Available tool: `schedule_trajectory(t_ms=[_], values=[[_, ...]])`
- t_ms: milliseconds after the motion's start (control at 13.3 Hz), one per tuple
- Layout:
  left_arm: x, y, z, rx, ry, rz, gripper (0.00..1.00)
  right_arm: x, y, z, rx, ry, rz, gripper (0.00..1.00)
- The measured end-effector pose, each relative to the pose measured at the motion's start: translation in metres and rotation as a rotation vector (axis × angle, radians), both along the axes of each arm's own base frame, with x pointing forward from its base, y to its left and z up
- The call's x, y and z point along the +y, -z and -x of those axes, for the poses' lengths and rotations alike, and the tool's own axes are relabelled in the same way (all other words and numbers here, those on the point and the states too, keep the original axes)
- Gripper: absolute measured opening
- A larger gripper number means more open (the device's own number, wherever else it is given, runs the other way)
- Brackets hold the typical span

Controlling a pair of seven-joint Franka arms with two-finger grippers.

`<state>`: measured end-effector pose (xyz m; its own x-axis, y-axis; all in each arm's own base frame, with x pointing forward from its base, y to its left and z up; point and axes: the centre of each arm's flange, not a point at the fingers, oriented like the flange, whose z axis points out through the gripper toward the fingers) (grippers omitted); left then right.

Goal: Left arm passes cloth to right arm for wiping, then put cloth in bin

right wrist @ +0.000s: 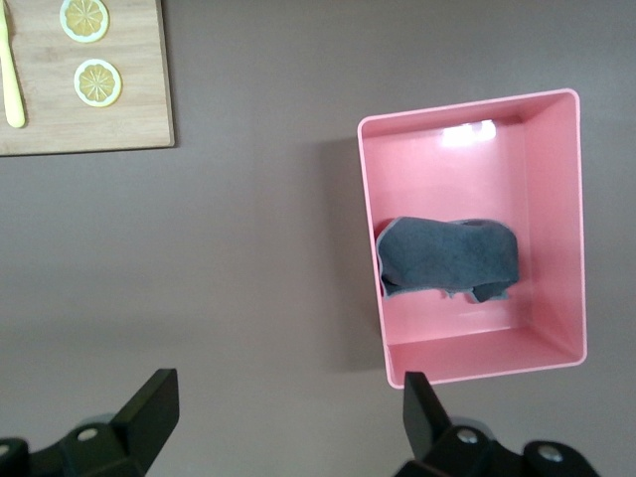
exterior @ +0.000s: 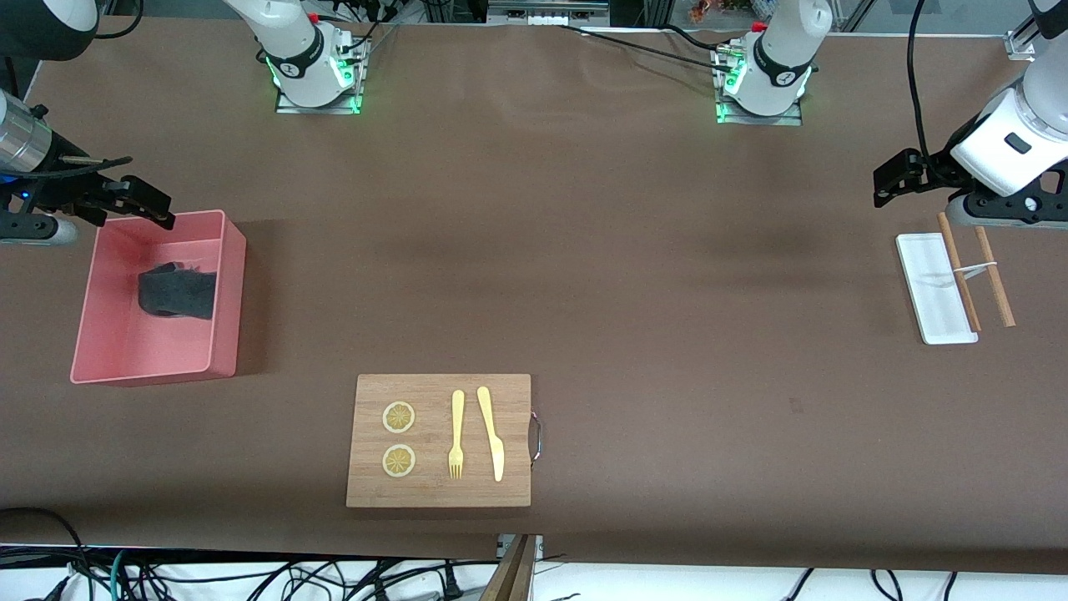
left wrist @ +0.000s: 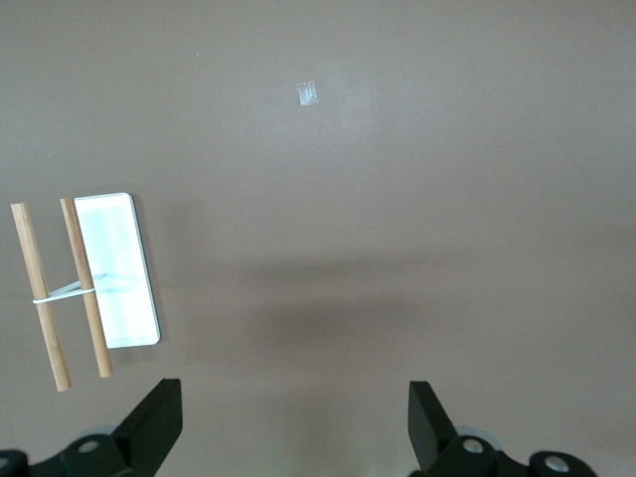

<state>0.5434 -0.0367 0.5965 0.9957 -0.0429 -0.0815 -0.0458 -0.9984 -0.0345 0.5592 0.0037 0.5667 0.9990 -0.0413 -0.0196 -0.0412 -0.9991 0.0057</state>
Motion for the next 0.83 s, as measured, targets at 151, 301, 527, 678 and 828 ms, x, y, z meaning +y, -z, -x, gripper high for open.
schedule_trajectory(t_ms=[151, 301, 527, 678, 828], values=[[0.000, 0.000, 0.000, 0.000, 0.000, 0.000, 1.00, 0.001, -0.009, 0.002, 0.008, -0.001, 0.000, 1.00], [0.000, 0.000, 0.000, 0.000, 0.000, 0.000, 1.00, 0.008, -0.024, 0.004, 0.011, -0.014, 0.000, 1.00], [0.000, 0.000, 0.000, 0.000, 0.000, 0.000, 1.00, 0.013, -0.032, 0.005, 0.013, -0.023, 0.000, 1.00], [0.000, 0.000, 0.000, 0.000, 0.000, 0.000, 1.00, 0.014, -0.031, 0.005, 0.016, -0.025, 0.000, 1.00], [0.000, 0.000, 0.000, 0.000, 0.000, 0.000, 1.00, 0.015, -0.030, 0.005, 0.018, -0.026, 0.000, 1.00]])
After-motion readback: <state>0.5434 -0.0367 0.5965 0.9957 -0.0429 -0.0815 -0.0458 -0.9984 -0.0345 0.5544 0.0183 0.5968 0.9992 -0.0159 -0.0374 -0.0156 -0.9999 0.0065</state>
